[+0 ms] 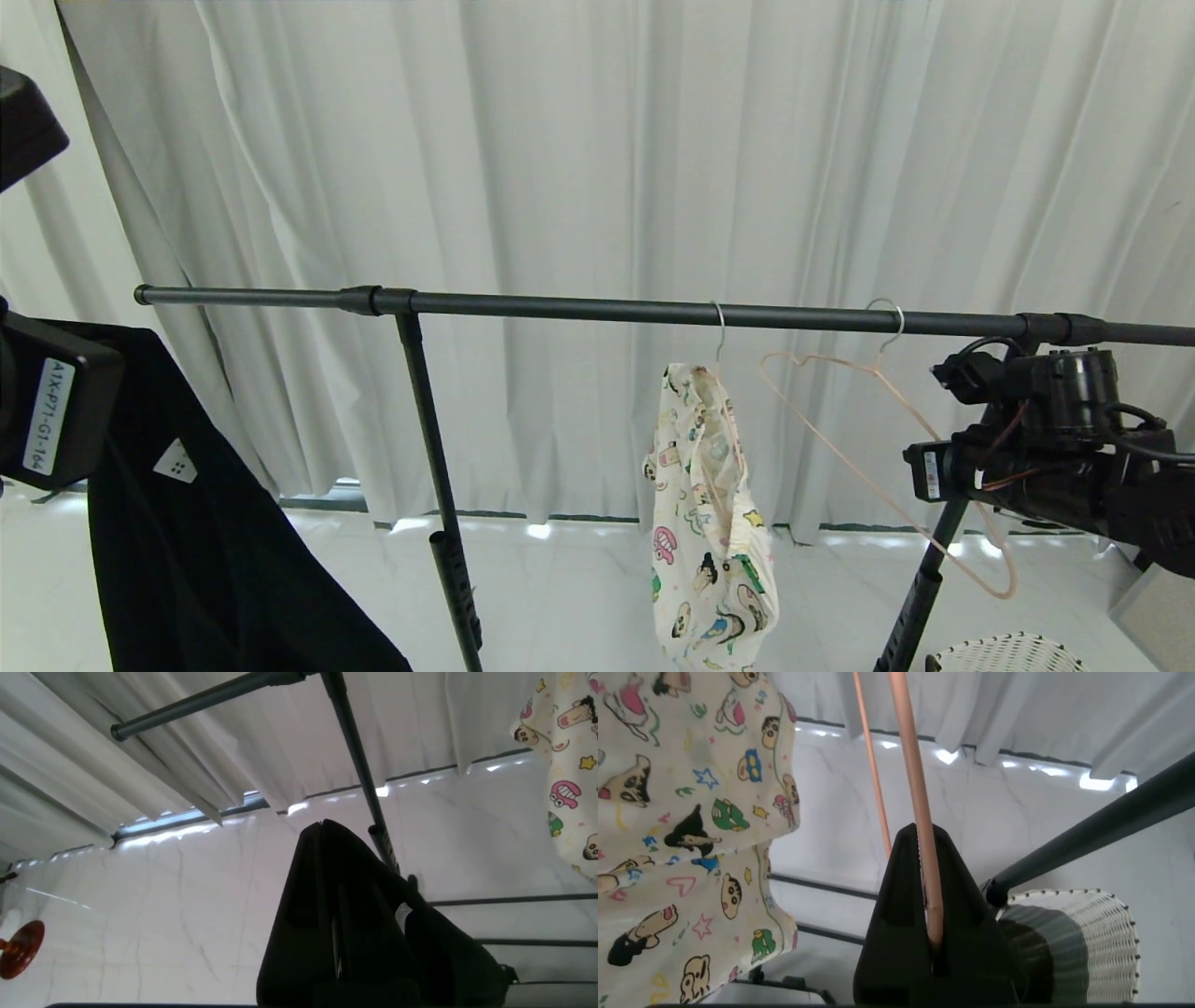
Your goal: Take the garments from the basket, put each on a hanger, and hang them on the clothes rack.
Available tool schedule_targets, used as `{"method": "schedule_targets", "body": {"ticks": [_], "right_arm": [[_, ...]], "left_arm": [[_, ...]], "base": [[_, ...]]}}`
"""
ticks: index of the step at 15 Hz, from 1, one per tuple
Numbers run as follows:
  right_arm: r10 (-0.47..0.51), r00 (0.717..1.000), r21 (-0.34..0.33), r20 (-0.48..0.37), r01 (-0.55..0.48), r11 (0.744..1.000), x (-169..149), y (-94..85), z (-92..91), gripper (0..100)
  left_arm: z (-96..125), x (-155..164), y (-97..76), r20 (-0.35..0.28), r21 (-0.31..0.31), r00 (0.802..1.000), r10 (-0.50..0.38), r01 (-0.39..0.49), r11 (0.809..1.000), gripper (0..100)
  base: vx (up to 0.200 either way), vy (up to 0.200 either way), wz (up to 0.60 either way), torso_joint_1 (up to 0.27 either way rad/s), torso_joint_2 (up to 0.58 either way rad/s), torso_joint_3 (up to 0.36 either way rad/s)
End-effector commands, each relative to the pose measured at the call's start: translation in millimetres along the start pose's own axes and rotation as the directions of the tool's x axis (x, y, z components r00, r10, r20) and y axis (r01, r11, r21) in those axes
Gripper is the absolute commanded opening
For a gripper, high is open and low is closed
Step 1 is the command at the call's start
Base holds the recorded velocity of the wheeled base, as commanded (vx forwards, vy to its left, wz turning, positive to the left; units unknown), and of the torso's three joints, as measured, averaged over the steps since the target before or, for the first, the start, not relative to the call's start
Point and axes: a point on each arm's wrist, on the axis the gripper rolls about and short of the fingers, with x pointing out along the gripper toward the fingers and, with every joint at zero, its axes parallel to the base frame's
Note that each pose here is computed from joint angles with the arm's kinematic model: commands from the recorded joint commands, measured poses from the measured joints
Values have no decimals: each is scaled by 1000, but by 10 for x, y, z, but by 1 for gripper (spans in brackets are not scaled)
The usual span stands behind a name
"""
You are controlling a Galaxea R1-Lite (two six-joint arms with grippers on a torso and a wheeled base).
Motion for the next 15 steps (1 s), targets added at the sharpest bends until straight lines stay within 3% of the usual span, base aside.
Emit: {"method": "schedule_targets", "body": {"ticks": [1, 5, 8, 11, 15], "right_arm": [[4, 999, 3, 45, -4, 1000, -116, 1, 76, 0], [5, 996, 2, 91, -5, 1000, -329, -8, 109, 0], [-2, 997, -11, 81, 3, 1000, -549, -13, -65, 0], [32, 987, -26, 159, -28, 999, -836, 34, -47, 0], [51, 983, -112, 176, -32, 993, -1111, 22, -238, 0]], "left_arm": [[-12, 0, -1, -2, 2, 1000, 0, 0, 1000, 0], [-29, 14, -14, -9, 3, 1000, 0, 0, 1000, 0], [-26, 30, -28, -4, 0, 1000, 0, 0, 1000, 0], [-34, 69, -63, 4, -4, 1000, 1, -1, 1000, 0], [-39, 50, -45, 11, -9, 1000, 4, -4, 1000, 0]], "base": [[0, 0, 0, 0, 0, 0], [0, 0, 0, 0, 0, 0], [0, 0, 0, 0, 0, 0], [0, 0, 0, 0, 0, 0], [0, 0, 0, 0, 0, 0]]}}
